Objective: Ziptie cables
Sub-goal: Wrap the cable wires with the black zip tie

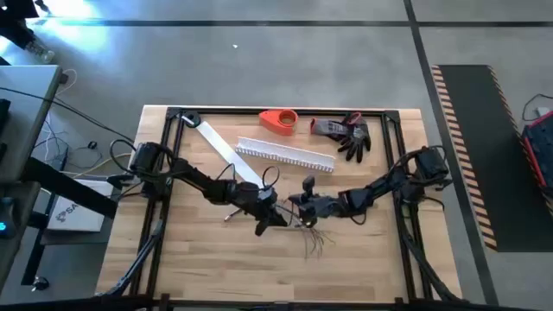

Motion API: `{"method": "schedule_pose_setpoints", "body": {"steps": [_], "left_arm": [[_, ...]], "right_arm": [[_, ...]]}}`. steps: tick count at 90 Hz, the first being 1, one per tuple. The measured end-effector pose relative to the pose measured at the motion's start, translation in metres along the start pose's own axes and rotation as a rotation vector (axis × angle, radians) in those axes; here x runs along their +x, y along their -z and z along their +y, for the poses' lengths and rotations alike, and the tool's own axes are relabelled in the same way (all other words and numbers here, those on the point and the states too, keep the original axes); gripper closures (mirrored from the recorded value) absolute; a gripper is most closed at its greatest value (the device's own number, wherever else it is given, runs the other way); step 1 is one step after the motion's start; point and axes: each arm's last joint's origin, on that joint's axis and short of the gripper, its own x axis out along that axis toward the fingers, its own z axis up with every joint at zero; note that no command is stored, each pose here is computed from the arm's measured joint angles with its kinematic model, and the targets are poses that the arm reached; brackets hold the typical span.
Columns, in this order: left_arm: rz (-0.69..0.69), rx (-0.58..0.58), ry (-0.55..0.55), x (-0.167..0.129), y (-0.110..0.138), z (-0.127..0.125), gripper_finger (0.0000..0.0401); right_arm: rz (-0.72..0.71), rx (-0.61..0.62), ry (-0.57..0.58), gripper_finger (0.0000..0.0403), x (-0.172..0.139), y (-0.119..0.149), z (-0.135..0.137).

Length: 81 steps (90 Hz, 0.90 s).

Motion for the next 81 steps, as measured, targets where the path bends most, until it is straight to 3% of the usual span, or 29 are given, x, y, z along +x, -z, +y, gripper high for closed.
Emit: {"method": "schedule_pose_setpoints", "body": {"steps": [39, 81], "left_arm": [[0.014, 0.005, 0.015, 0.002, 0.005, -0.006, 0.0401], [0.012, 0.029, 0.01, 0.003, 0.008, -0.01, 0.0401]], "right_arm": [[-0.13, 0.056, -0.045, 0.0403, -0.002, -0.01, 0.0], [-0.173, 0.007, -0.073, 0.0403, 0.0, -0.01, -0.003]]}}
